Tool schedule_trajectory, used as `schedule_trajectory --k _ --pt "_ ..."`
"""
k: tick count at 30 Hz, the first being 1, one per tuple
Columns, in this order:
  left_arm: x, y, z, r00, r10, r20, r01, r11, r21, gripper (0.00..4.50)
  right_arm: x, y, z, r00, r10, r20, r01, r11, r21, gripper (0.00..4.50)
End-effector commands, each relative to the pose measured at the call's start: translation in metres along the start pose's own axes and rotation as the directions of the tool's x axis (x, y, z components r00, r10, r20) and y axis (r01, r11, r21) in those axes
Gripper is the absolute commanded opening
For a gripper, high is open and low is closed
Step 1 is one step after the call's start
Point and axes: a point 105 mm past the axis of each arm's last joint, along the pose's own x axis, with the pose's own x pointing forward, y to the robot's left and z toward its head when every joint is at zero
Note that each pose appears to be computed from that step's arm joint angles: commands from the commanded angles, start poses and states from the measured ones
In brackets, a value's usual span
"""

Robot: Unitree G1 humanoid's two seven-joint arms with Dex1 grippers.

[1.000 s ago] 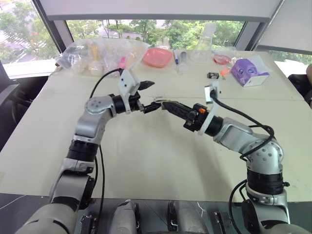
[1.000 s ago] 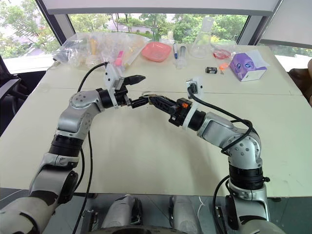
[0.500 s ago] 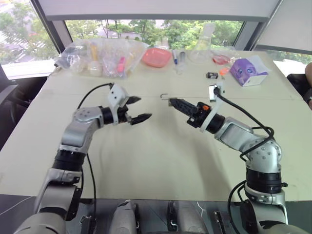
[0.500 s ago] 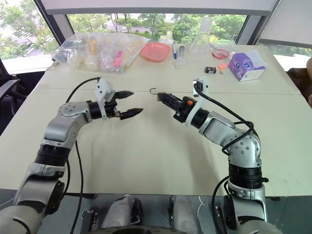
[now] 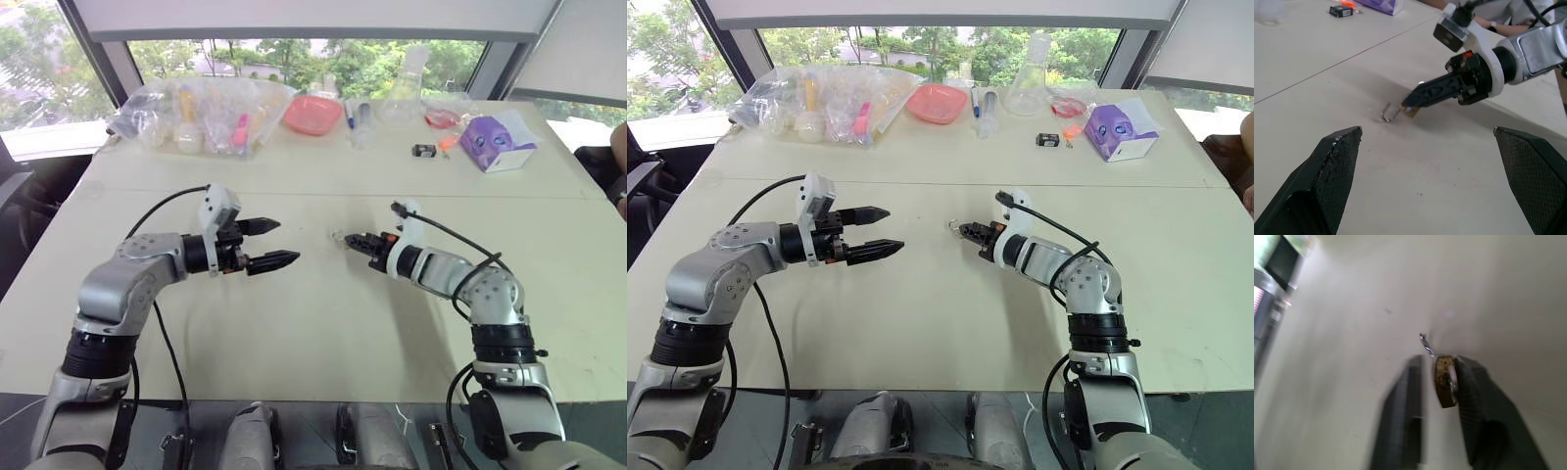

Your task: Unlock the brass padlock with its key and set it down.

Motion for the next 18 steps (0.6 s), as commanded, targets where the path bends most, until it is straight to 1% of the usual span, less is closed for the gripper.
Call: schedule_trajectory --k 1,4,5,8,11,13,16,18 --pt "-0.006 -0.002 0.011 0.999 0.016 0.034 -0.017 0.999 0.039 4.50 -0.004 0.006 0.011 1.000 0.013 0.020 -0.012 0.998 -0.062 2.88" --pt "-0.005 -0.002 0.011 0.999 0.025 0.037 -0.026 0.999 0.044 4.50 -0.010 0.001 0.011 1.000 -0.008 0.017 0.010 0.996 -0.094 4.47" --pt "-0.005 -0.003 0.011 0.999 0.025 0.037 -0.027 0.999 0.045 4.50 -0.017 -0.003 0.013 0.999 -0.025 0.021 0.028 0.992 -0.125 4.47" --pt "-0.009 -0.002 0.011 0.999 0.038 0.036 -0.040 0.998 0.044 4.50 -0.057 -0.011 0.020 0.997 -0.068 0.024 0.072 0.952 -0.297 4.47" --pt "-0.012 0.000 0.008 0.998 0.049 0.028 -0.050 0.998 0.034 4.50 -0.084 -0.016 0.023 0.996 -0.088 0.019 0.088 0.915 -0.394 4.47" --pt "-0.013 0.000 0.005 0.998 0.054 0.022 -0.055 0.998 0.028 4.50 -0.097 -0.018 0.023 0.995 -0.101 0.022 0.100 0.893 -0.438 4.47" --pt "-0.013 0.000 0.002 0.998 0.058 0.020 -0.058 0.998 0.017 4.50 -0.108 -0.017 0.021 0.998 -0.066 0.019 0.068 0.893 -0.444 4.47" --pt "-0.014 0.001 0.000 0.997 0.071 0.020 -0.071 0.997 -0.001 4.50 -0.117 -0.015 0.018 0.999 -0.041 0.020 0.046 0.879 -0.475 4.47"
